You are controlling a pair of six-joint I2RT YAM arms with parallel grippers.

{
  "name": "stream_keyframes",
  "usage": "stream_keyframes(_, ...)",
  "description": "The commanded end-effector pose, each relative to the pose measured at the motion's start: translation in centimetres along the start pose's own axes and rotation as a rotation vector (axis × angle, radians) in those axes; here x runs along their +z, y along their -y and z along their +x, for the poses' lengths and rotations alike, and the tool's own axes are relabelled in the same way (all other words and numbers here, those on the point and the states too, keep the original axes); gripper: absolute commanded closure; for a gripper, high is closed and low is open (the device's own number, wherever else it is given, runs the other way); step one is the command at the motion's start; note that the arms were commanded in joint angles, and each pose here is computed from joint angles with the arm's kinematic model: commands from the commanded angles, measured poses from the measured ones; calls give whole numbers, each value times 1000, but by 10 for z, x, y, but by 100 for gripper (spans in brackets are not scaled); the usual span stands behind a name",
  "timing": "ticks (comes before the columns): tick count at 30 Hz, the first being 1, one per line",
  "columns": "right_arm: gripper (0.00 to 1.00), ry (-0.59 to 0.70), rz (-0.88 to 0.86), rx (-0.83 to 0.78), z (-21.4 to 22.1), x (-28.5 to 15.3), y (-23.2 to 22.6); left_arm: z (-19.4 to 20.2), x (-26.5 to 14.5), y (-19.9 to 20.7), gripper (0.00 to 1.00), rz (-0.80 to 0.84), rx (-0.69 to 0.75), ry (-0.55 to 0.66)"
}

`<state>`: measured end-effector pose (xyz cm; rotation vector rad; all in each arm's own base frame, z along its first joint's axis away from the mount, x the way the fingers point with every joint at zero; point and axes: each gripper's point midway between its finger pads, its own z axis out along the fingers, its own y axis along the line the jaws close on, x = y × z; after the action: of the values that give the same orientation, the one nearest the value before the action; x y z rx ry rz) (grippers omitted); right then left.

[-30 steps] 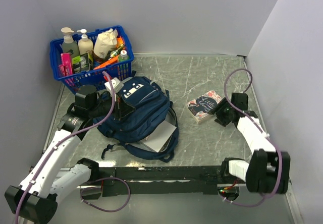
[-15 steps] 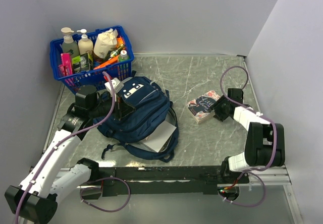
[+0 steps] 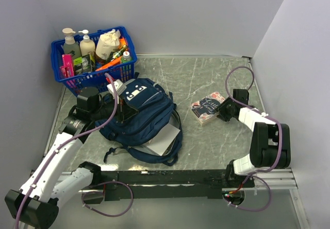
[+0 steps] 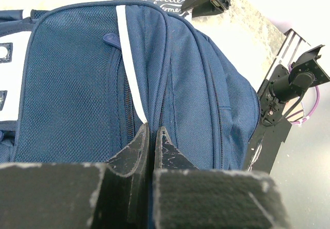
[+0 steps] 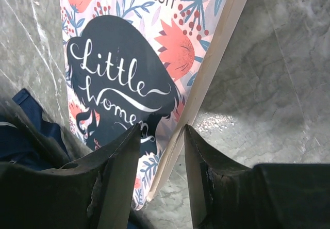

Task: Pack the student bag
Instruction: Pick up the book from the center of the board.

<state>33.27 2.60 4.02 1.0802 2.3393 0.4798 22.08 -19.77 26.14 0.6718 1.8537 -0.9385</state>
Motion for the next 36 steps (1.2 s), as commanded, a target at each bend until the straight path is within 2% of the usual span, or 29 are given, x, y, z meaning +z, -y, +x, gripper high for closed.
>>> stream_keyframes(1, 54, 76, -99, -11, -27, -15, -34, -47, -9, 28, 99, 112, 128, 157)
stream_keyframes(18, 56, 108, -204, -5, -37, -32, -61, -46, -7, 30, 99, 129, 109, 154)
stream_keyframes(23, 56, 88, -192, 4, -31, -23, -54, -44, -7, 30, 99, 133, 110, 152)
stream_keyframes(27, 66, 65, -205, 14, -23, -13, -50, -43, -7, 31, 99, 137, 106, 151)
stream_keyframes(30, 91, 70, -223, 13, -23, -12, -51, -42, -8, 31, 99, 135, 103, 149)
stream_keyframes(31, 94, 91, -249, 7, -27, -13, -57, -42, -8, 31, 99, 135, 104, 148)
stream_keyframes(33, 100, 95, -266, 6, -28, -14, -60, -42, -8, 31, 99, 134, 103, 147)
stream_keyframes(36, 100, 113, -297, -11, -32, -18, -68, -42, -8, 31, 99, 135, 102, 149)
